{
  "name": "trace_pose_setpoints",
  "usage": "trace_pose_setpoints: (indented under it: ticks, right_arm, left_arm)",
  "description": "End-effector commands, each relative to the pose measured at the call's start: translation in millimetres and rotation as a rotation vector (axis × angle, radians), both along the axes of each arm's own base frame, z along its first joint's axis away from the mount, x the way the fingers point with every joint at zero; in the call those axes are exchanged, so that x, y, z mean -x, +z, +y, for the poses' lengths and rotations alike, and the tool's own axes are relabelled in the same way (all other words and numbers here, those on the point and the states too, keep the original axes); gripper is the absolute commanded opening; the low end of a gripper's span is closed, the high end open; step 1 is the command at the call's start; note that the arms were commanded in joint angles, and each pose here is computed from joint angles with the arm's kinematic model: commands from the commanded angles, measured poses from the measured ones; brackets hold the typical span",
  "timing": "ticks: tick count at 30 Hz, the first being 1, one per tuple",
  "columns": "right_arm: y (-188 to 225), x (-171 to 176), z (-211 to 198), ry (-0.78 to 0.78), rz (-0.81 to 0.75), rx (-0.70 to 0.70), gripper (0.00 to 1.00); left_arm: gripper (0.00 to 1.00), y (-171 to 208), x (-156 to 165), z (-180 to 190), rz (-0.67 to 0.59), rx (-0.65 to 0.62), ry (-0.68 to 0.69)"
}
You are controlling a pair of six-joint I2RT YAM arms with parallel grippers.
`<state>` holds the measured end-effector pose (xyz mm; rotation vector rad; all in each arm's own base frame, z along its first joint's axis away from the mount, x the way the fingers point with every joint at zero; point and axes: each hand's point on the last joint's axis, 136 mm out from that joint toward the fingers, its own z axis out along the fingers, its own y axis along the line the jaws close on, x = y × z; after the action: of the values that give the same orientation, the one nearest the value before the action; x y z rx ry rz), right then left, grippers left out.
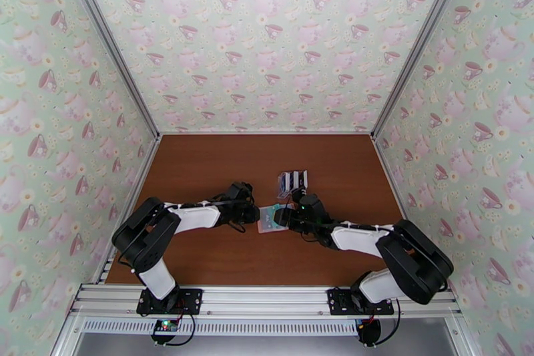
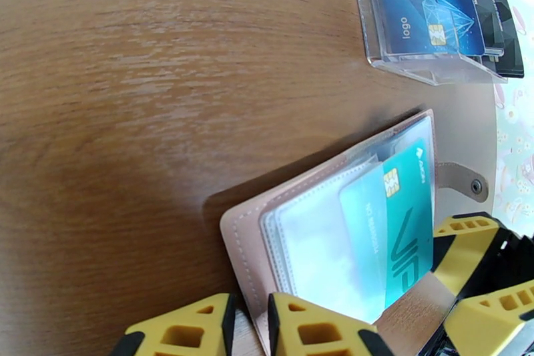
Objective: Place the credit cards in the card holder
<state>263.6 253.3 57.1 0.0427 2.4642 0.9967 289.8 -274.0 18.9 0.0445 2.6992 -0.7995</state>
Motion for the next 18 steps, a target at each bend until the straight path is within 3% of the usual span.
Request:
trace_pose_setpoints:
  ticks: [1, 18]
  right_arm:
    - [6, -3, -3, -0.005, -0.025, 0.083, 0.64]
    - [28, -21, -15, 0.020, -0.079, 0.317, 0.61]
  left_arm:
    - [0.22, -30, 37, 4, 0.142, -0.041, -0.042]
    - [0.23, -12, 42, -4, 0.132, 0.000, -0.049]
